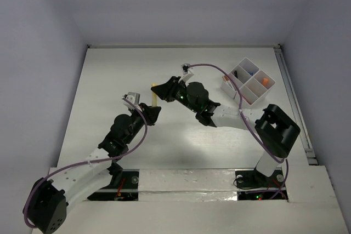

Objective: Sort the stationery into containers
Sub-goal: Close the pen cap on the pen.

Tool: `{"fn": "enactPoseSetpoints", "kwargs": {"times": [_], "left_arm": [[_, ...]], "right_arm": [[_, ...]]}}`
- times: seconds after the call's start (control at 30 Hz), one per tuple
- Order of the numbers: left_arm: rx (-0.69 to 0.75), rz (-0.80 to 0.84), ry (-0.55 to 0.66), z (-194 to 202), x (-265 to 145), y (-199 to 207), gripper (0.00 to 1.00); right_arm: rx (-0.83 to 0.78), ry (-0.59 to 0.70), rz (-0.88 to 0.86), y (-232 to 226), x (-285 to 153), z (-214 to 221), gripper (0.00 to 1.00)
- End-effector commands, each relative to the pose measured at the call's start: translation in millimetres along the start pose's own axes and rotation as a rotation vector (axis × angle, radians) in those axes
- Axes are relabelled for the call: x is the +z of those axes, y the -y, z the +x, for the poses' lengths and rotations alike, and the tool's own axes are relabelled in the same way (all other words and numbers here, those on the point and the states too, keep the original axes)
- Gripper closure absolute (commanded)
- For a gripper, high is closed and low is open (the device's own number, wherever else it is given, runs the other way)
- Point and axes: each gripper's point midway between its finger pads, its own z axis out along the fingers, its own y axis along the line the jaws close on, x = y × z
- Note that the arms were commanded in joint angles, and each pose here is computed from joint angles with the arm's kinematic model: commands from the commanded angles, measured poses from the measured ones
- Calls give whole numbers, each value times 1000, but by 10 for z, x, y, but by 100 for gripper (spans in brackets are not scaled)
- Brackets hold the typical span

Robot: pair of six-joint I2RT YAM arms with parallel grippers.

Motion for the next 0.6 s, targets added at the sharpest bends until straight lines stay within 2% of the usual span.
{"fn": "enactPoseSetpoints", "kwargs": {"times": [0.0, 0.27, 0.57], "left_arm": [[-22, 64, 117, -320, -11, 174, 100], [-33, 98, 138, -448, -62, 281, 100], [-35, 14, 152, -533, -55, 166, 100]], "right_arm": [[7, -49, -115, -272, -59, 174, 100], [-8, -67, -121, -267, -120, 209, 100], [-82, -60, 14, -121, -196, 303, 100]]}}
